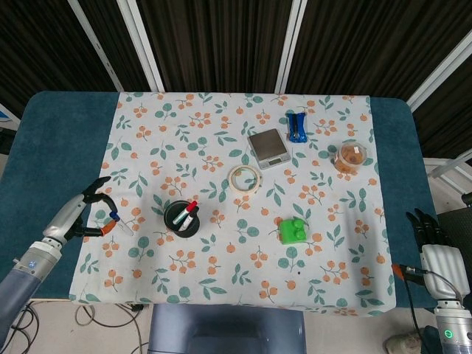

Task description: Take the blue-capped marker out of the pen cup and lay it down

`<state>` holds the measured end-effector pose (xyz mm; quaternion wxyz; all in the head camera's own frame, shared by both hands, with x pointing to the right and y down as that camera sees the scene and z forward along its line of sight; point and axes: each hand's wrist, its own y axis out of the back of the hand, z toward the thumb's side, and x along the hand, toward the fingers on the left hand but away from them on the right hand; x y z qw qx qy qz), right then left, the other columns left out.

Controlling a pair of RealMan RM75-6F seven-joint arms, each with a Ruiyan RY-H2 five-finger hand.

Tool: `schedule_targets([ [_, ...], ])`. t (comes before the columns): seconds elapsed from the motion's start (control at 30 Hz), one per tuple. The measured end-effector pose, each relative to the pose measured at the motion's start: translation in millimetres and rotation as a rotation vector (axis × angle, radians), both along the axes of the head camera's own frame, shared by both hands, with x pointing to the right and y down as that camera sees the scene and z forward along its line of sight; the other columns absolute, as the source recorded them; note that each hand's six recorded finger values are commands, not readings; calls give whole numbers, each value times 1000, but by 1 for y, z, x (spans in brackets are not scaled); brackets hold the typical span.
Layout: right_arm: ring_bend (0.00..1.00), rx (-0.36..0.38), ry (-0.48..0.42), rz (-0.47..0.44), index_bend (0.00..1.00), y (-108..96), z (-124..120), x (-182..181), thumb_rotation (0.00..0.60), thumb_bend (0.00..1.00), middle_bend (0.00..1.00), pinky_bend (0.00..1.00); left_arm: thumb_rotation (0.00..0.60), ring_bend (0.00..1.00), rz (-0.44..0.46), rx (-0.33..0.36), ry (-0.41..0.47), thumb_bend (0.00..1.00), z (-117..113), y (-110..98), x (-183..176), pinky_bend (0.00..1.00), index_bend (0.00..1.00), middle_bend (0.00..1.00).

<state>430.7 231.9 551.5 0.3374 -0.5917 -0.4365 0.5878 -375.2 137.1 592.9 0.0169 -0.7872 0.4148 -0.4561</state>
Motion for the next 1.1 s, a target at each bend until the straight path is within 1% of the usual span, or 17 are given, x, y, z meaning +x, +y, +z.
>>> schedule_targets([
  [0.1,50,-2,-1,0,75,0,0,0,600,127,0,169,600,0,10,-50,-5,403,17,8,-2,0,549,30],
  [0.17,50,0,-1,0,74,0,0,0,600,126,0,169,600,0,15,-87,10,403,28,13,4,0,549,30],
  [0.27,50,-1,-2,2,74,0,0,0,600,127,0,169,600,0,27,-126,41,402,37,19,14,0,549,30],
  [0.43,50,-1,-3,2,75,0,0,0,600,127,0,169,600,0,35,-147,81,403,46,25,28,0,549,30],
  [0.53,50,-1,-4,2,74,0,0,0,600,128,0,169,600,0,37,-144,97,403,49,24,33,0,548,30],
  [0.67,50,-1,-4,1,75,0,0,0,600,128,0,169,600,0,39,-142,100,402,53,21,37,0,535,30],
  [0.83,50,-1,-3,2,74,0,0,0,600,127,0,169,600,0,39,-174,103,402,59,18,43,0,505,30],
  [0.97,50,-3,-3,3,74,0,0,0,600,127,0,169,600,0,47,-184,96,401,62,12,46,0,479,30],
  [1.1,50,-6,-5,1,75,0,0,0,600,127,0,169,600,0,57,-192,79,357,65,9,48,0,424,29],
])
